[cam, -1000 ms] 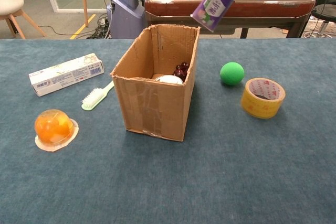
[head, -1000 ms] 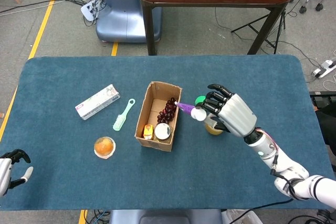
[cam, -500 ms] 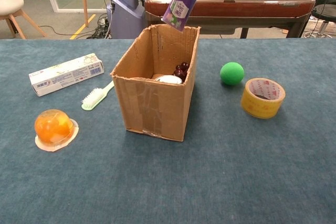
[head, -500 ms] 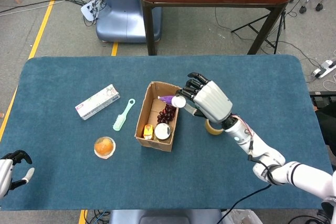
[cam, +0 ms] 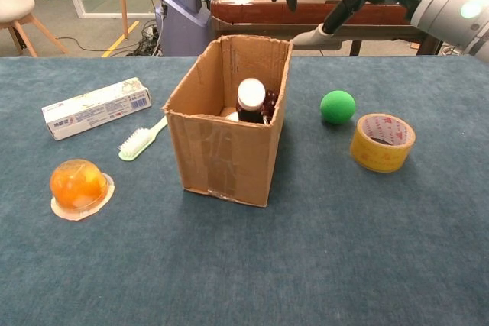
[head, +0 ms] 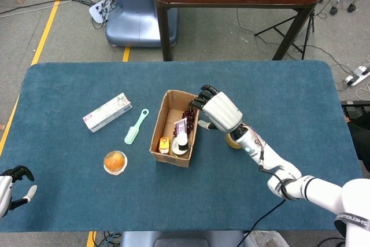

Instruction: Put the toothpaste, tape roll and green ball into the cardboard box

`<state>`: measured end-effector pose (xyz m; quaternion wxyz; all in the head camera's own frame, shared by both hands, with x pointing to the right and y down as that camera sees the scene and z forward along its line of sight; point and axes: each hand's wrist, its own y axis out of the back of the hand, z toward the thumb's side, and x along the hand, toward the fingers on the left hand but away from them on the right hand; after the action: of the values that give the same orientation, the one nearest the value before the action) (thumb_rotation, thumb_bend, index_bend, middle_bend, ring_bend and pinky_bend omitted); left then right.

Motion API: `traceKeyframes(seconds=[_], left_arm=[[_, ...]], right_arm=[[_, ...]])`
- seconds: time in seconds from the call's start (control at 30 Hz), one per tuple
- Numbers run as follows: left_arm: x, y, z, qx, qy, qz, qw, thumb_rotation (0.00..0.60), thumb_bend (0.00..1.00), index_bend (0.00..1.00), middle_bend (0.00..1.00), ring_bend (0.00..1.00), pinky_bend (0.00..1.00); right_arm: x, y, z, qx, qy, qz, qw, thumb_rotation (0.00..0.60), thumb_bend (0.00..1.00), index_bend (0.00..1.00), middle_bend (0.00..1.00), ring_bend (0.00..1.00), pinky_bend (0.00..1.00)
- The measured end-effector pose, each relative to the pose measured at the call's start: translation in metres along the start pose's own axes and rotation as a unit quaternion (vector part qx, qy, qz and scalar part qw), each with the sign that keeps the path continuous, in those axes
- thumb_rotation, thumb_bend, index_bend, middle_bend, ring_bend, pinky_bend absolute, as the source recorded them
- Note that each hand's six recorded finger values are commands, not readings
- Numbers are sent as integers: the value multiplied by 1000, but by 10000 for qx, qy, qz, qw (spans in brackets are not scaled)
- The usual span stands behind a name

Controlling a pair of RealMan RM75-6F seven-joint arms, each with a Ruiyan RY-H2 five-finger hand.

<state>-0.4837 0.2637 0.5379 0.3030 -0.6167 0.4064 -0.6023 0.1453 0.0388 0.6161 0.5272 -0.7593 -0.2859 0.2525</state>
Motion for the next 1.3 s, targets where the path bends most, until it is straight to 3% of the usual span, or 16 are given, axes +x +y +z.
traceKeyframes(seconds=[0.13, 0.33, 0.63, 0.77, 1.3], left_arm=[[0, 0, 0, 10, -7, -4, 10000, 600, 274, 529, 437, 454, 651], [1, 0, -1, 14, 34, 9, 10000, 600, 274, 529, 437, 454, 650], [2, -1, -2, 51, 73, 12, 10000, 600, 274, 529, 437, 454, 651], [3, -2, -2, 64, 84, -8, 9999, 600, 274, 529, 437, 454, 651], [3, -1, -3, 18, 81, -5, 10000, 600, 274, 529, 437, 454, 651]], right_arm=[[5, 8, -2, 25, -11, -75, 10000, 600, 0, 178, 433, 322, 277], [32, 24, -10, 195, -96, -56, 9997, 600, 0, 396, 380, 300, 277], [102, 28, -38, 415, -480, 373, 9973, 600, 0, 458, 353, 269, 277], [125, 19, -51, 397, -623, 562, 9957, 600, 0, 507, 349, 263, 277], [180, -44, -76, 271, -1057, 1470, 9831, 600, 0, 508, 309, 220, 279]])
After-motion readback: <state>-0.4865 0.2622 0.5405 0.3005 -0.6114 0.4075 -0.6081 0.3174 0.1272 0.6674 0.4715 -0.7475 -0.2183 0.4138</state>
